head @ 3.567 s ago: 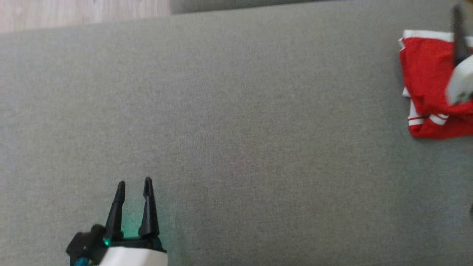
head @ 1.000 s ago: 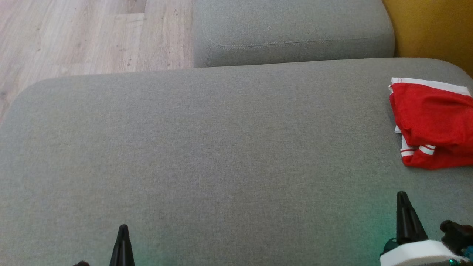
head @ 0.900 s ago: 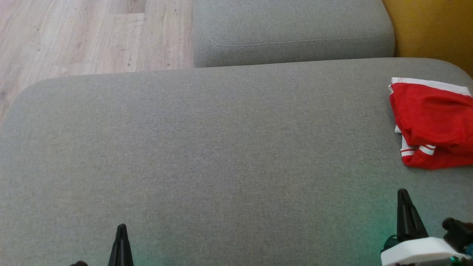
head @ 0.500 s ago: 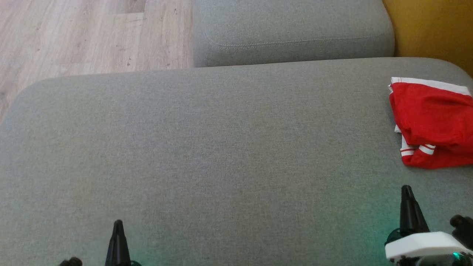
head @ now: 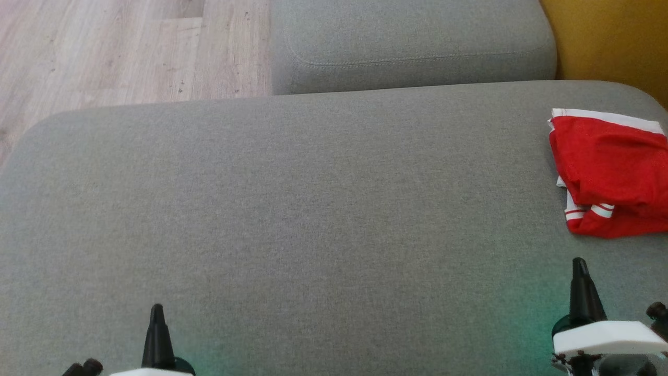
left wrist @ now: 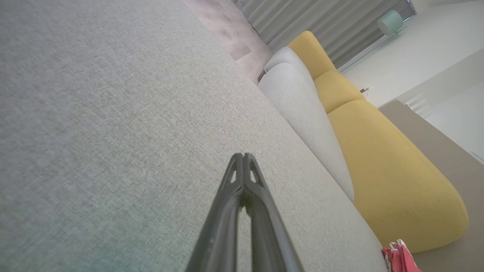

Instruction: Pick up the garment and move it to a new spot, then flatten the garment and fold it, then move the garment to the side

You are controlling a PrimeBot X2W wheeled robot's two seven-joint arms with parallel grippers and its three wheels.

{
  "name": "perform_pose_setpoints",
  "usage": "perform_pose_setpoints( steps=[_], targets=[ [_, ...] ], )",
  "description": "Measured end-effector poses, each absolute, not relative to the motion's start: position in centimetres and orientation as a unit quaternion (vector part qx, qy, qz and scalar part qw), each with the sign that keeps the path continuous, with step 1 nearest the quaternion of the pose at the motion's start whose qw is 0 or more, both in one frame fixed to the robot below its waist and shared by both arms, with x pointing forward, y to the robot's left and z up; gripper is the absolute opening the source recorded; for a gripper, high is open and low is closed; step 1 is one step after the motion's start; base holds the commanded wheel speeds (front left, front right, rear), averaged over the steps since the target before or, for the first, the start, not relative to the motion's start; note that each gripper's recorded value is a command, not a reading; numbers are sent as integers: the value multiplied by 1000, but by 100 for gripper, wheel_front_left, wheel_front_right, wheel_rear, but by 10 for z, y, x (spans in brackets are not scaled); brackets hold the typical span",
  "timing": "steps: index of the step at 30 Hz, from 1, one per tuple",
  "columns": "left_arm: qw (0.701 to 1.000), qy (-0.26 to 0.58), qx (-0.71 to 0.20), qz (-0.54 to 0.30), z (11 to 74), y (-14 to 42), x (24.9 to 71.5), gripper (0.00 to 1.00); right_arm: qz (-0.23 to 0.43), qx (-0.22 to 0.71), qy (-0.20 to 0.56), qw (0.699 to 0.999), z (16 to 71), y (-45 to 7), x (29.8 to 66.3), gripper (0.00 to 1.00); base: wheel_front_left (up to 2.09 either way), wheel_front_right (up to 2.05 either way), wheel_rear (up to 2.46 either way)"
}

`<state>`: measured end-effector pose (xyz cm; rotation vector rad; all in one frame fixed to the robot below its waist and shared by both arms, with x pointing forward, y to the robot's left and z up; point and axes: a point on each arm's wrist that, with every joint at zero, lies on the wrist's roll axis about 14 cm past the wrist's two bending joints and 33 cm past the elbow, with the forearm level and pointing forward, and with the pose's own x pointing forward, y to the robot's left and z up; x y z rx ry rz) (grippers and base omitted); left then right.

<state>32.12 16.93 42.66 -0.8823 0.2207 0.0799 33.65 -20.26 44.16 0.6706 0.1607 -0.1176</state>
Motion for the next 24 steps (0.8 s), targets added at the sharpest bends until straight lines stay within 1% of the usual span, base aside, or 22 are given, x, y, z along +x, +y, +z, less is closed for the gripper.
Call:
perform_pose_setpoints(
  steps=[24],
  targets=[
    [843,90,-529,46,441,176,341,0,-71,470,66,877,448,-206,347,0,0,0,0]
  ],
)
